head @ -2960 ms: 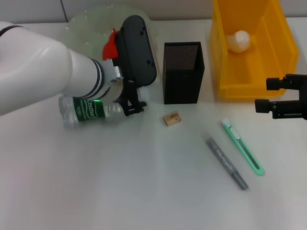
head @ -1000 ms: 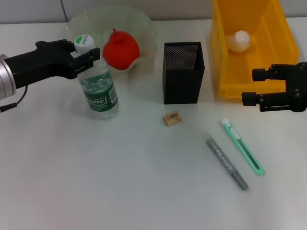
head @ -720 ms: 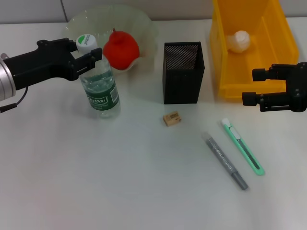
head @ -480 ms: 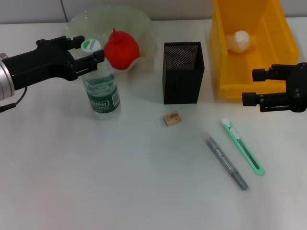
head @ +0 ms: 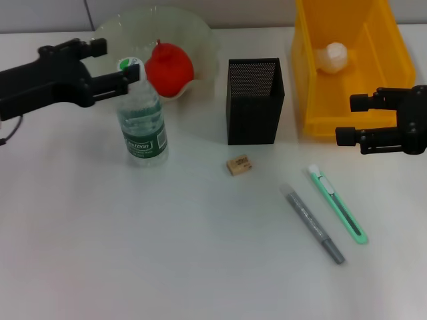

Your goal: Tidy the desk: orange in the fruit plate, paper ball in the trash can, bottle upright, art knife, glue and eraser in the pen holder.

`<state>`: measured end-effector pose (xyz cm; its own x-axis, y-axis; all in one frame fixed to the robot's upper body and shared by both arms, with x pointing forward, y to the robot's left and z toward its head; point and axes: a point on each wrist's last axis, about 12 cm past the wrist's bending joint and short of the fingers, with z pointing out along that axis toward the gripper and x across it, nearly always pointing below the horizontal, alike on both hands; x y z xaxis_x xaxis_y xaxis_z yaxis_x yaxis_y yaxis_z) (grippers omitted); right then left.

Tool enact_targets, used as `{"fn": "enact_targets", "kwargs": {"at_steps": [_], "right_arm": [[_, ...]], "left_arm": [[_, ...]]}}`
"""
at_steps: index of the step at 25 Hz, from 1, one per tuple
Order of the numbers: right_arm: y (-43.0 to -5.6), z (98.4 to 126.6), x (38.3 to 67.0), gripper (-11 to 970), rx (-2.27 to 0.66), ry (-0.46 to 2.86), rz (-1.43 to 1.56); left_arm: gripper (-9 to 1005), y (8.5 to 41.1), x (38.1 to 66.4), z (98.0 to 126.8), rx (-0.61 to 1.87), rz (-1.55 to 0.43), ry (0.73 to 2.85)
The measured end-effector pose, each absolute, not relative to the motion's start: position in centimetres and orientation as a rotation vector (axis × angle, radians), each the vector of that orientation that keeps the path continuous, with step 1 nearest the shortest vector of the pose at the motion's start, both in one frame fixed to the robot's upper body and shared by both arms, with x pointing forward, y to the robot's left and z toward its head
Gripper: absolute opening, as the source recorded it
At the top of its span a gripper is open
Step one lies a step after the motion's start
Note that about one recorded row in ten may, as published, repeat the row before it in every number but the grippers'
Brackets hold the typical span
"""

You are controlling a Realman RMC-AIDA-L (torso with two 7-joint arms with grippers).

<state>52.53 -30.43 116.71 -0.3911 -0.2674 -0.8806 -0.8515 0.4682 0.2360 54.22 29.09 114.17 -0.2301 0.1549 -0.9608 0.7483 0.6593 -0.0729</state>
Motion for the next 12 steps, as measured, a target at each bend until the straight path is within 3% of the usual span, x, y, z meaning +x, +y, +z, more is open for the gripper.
{"fn": "enact_targets", "kwargs": {"at_steps": [6,12], "right_arm": [[-30.1,117.5,52.9,831,-0.936,1.926,0.9],[-28.4,119.8,54.3,832,-0.939,2.149,0.797]], "left_arm": [[802,32.6,51.6,115.2,0.802,-0.725,1.664],[802,36.0,47.8,113.8,0.895,-0.852,1.575]]}}
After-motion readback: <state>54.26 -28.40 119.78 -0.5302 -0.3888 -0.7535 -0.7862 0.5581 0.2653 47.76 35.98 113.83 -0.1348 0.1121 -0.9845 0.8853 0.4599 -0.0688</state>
